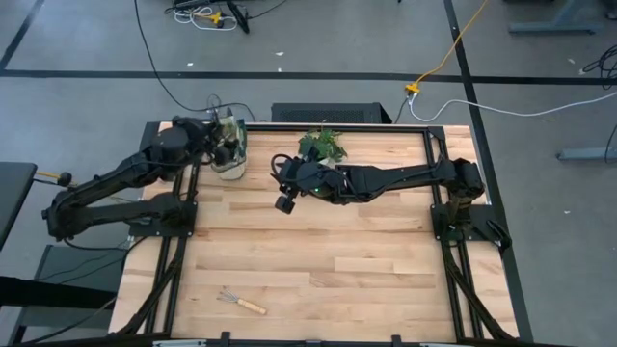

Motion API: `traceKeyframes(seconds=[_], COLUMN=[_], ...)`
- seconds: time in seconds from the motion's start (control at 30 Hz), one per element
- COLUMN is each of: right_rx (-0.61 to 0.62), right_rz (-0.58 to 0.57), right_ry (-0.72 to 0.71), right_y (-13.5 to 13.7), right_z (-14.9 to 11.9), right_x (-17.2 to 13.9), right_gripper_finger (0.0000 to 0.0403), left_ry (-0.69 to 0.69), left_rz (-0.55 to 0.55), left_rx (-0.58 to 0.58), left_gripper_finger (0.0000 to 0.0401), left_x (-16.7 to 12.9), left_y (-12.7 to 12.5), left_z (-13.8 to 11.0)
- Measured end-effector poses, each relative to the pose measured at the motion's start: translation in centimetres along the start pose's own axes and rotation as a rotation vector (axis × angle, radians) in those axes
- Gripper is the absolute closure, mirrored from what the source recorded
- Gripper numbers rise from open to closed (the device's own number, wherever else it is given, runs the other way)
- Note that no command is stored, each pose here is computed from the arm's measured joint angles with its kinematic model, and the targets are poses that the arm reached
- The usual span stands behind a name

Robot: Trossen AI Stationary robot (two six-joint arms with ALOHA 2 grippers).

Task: Pick & Place Garden tools in Gardening bag
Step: Put the dark green shears into the green gardening bag

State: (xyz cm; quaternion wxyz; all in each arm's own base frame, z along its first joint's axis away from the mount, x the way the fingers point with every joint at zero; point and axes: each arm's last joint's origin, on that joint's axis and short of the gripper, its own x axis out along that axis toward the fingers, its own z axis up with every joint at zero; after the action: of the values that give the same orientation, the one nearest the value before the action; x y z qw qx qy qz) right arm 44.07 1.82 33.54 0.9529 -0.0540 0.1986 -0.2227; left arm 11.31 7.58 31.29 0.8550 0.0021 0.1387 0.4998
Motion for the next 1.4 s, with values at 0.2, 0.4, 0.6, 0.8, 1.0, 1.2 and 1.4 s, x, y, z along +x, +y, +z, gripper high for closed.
traceKeyframes(seconds=[0.2, 0.4, 0.6, 0.8, 1.0, 1.2, 1.4], right_rx=[-0.001, -0.001, -0.002, -0.010, -0.017, -0.019, -0.019], right_rz=[0.000, -0.001, 0.000, -0.001, -0.001, -0.001, -0.001], right_ry=[0.002, 0.002, 0.004, 0.016, 0.030, 0.036, 0.039], right_y=[0.0, 0.0, 0.0, 0.0, 0.0, 0.0, 0.0], right_z=[0.0, 0.0, -0.1, -0.2, -0.4, -0.4, -0.4], right_x=[0.0, 0.0, 0.0, 0.0, 0.0, 0.0, 0.0], right_gripper_finger=[0.0271, 0.0271, 0.0271, 0.0271, 0.0271, 0.0271, 0.0271], left_ry=[0.069, 0.113, 0.214, 0.294, 0.375, 0.442, 0.524], left_rz=[0.055, 0.075, 0.092, 0.104, 0.127, 0.097, 0.102], left_rx=[0.023, 0.014, 0.005, 0.020, 0.045, 0.067, 0.099], left_gripper_finger=[0.0342, 0.0343, 0.0343, 0.0343, 0.0343, 0.0343, 0.0343], left_x=[0.5, 1.6, 3.3, 5.2, 6.8, 7.9, 9.0], left_y=[0.7, 1.2, 1.7, 1.9, 1.9, 1.5, 1.1], left_z=[-0.6, -0.9, -1.8, -2.5, -3.4, -4.2, -5.2])
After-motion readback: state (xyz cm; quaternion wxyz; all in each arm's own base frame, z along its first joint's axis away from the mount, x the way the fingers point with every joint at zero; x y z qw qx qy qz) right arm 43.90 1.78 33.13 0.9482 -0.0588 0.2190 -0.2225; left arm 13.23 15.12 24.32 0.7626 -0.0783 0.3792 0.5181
